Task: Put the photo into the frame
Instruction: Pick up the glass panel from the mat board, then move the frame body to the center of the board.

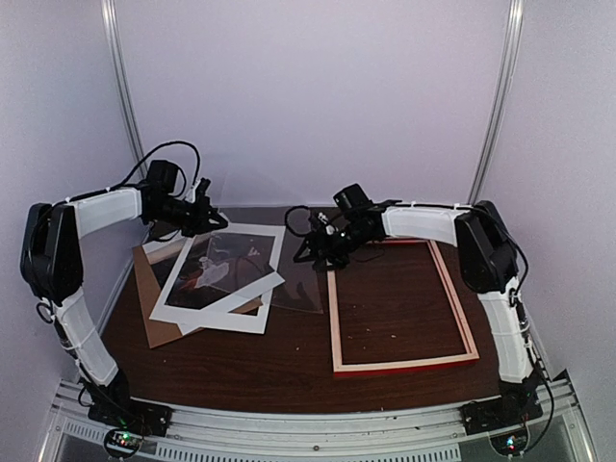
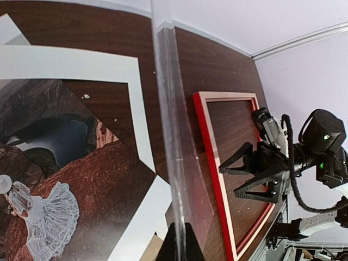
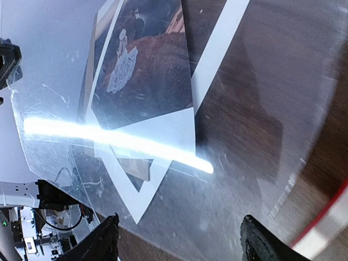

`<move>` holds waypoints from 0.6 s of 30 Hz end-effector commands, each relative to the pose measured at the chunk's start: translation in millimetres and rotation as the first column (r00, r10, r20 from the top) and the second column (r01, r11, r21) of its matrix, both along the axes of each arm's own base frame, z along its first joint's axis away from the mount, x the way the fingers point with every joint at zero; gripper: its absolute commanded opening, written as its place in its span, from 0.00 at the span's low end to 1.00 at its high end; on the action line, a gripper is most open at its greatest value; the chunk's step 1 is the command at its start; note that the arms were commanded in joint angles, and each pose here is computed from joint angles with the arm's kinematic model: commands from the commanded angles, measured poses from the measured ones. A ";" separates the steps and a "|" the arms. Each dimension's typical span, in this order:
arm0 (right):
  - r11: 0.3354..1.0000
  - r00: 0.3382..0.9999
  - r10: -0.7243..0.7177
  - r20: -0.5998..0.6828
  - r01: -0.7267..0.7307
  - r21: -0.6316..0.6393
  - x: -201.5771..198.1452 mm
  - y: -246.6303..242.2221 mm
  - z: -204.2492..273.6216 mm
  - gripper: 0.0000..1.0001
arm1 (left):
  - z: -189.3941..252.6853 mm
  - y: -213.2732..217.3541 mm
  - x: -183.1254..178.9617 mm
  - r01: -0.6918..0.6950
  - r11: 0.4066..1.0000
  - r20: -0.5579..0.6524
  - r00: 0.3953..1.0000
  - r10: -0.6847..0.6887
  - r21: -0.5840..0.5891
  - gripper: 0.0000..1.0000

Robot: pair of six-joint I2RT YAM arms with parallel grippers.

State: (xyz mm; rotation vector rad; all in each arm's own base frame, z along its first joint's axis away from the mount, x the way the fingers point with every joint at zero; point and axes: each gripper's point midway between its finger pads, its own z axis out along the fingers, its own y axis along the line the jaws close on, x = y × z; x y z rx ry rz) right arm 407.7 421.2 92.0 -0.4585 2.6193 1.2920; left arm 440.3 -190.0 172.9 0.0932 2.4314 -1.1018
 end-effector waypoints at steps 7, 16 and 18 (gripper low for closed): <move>0.941 0.942 -0.284 0.180 0.310 -0.138 34.5 -162.9 47.3 0.78 | 78.2 -3.2 -18.9 -0.015 0.995 0.152 0.988 0.031 -0.103 0.00; 0.679 0.863 -0.429 0.268 0.504 -0.535 17.1 -321.7 6.9 0.76 | 136.1 -10.2 -41.0 0.015 0.980 0.241 0.970 0.034 -0.198 0.00; 0.633 0.861 -0.433 0.265 0.500 -0.590 10.1 -339.3 -0.8 0.76 | 145.2 -11.1 -45.1 0.020 0.979 0.261 0.965 0.034 -0.201 0.00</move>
